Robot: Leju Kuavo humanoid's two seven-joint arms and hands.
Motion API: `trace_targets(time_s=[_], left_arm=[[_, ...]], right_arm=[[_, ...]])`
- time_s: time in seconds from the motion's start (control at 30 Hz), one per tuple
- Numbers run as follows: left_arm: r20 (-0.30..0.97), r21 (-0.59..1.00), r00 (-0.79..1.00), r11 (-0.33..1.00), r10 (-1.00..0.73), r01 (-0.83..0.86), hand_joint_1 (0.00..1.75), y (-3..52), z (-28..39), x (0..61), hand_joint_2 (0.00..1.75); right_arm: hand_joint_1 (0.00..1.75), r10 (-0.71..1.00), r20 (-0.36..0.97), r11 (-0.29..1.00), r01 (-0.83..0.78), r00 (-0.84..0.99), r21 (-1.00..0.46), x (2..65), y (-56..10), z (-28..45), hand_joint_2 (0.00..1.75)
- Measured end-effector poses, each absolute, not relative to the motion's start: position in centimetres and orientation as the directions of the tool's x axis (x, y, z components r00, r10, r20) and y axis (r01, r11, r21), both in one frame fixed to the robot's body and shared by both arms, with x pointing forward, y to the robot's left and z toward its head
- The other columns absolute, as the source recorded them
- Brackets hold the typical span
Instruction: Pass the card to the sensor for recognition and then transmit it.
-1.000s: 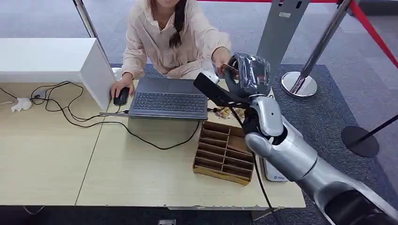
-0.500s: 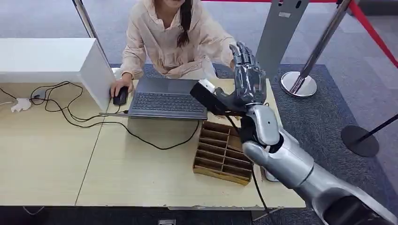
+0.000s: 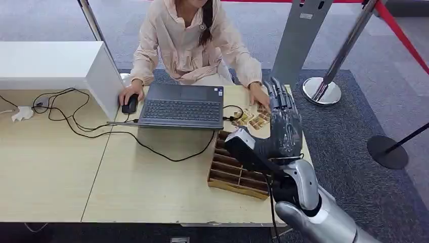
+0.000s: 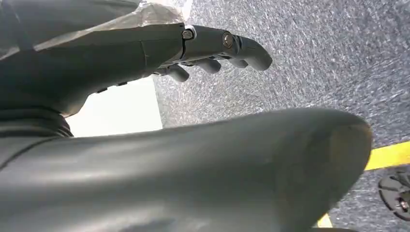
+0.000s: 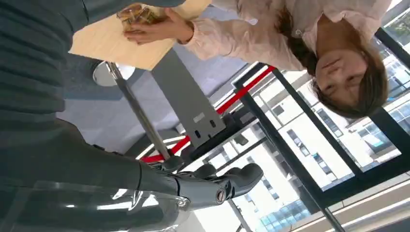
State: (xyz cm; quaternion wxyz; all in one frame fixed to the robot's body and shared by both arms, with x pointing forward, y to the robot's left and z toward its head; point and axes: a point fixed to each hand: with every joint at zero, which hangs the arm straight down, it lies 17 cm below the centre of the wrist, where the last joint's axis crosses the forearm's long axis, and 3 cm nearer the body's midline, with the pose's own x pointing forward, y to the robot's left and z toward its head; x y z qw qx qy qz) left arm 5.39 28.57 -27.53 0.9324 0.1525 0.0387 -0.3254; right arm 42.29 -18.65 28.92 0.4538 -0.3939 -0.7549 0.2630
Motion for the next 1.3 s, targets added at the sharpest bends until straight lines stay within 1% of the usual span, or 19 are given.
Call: trace_targets(time_s=[0.2, 0.6, 0.63, 0.73, 0.8, 0.9, 1.03, 1.07, 1.1, 1.13, 1.23, 1.3], left_arm=[[-0.167, 0.261, 0.789, 0.745, -0.592, 0.614, 0.00, 28.3, -27.5, 5.5, 0.00], [-0.166, 0.254, 0.787, 0.746, -0.594, 0.616, 0.00, 27.8, -27.5, 5.4, 0.00], [-0.163, 0.254, 0.788, 0.746, -0.594, 0.615, 0.00, 27.7, -27.5, 5.5, 0.00], [-0.161, 0.255, 0.789, 0.747, -0.593, 0.614, 0.00, 27.6, -27.5, 5.5, 0.00], [-0.160, 0.254, 0.789, 0.747, -0.593, 0.614, 0.00, 27.6, -27.5, 5.5, 0.00], [-0.159, 0.253, 0.789, 0.748, -0.594, 0.614, 0.00, 27.4, -27.5, 5.5, 0.00], [-0.162, 0.250, 0.789, 0.749, -0.592, 0.614, 0.00, 27.3, -27.5, 5.4, 0.00], [-0.162, 0.250, 0.790, 0.750, -0.592, 0.613, 0.00, 27.2, -27.5, 5.4, 0.00], [-0.162, 0.249, 0.790, 0.750, -0.591, 0.612, 0.00, 27.2, -27.5, 5.4, 0.00], [-0.162, 0.249, 0.790, 0.751, -0.591, 0.612, 0.00, 27.2, -27.5, 5.4, 0.00], [-0.163, 0.249, 0.791, 0.752, -0.590, 0.611, 0.00, 27.2, -27.5, 5.4, 0.00], [-0.163, 0.248, 0.791, 0.752, -0.589, 0.611, 0.00, 27.2, -27.5, 5.4, 0.00]], right_arm=[[0.00, 0.823, 0.499, 0.566, 0.315, -0.272, -0.762, 40.4, -18.5, 26.7, 1.75], [0.00, 0.805, 0.550, 0.592, 0.253, -0.220, -0.765, 39.6, -19.1, 23.3, 1.75], [0.10, 0.804, 0.554, 0.594, 0.246, -0.216, -0.766, 39.5, -19.1, 23.0, 1.75], [0.12, 0.803, 0.561, 0.595, 0.230, -0.201, -0.770, 39.4, -19.1, 22.0, 1.75], [0.09, 0.800, 0.568, 0.599, 0.227, -0.192, -0.768, 39.2, -19.2, 21.6, 1.75], [0.09, 0.796, 0.578, 0.606, 0.225, -0.181, -0.763, 39.0, -19.3, 21.0, 1.75], [0.14, 0.792, 0.590, 0.611, 0.224, -0.159, -0.760, 38.8, -19.8, 20.1, 1.75], [0.23, 0.790, 0.594, 0.613, 0.222, -0.151, -0.758, 38.8, -20.0, 19.9, 1.75], [0.24, 0.790, 0.597, 0.613, 0.223, -0.142, -0.758, 38.8, -20.2, 19.6, 1.75], [0.31, 0.790, 0.599, 0.613, 0.223, -0.135, -0.758, 38.8, -20.4, 19.4, 1.75], [0.33, 0.786, 0.607, 0.616, 0.224, -0.118, -0.755, 38.7, -20.8, 18.9, 1.75], [0.44, 0.786, 0.609, 0.616, 0.224, -0.110, -0.755, 38.6, -21.0, 18.6, 1.75]])
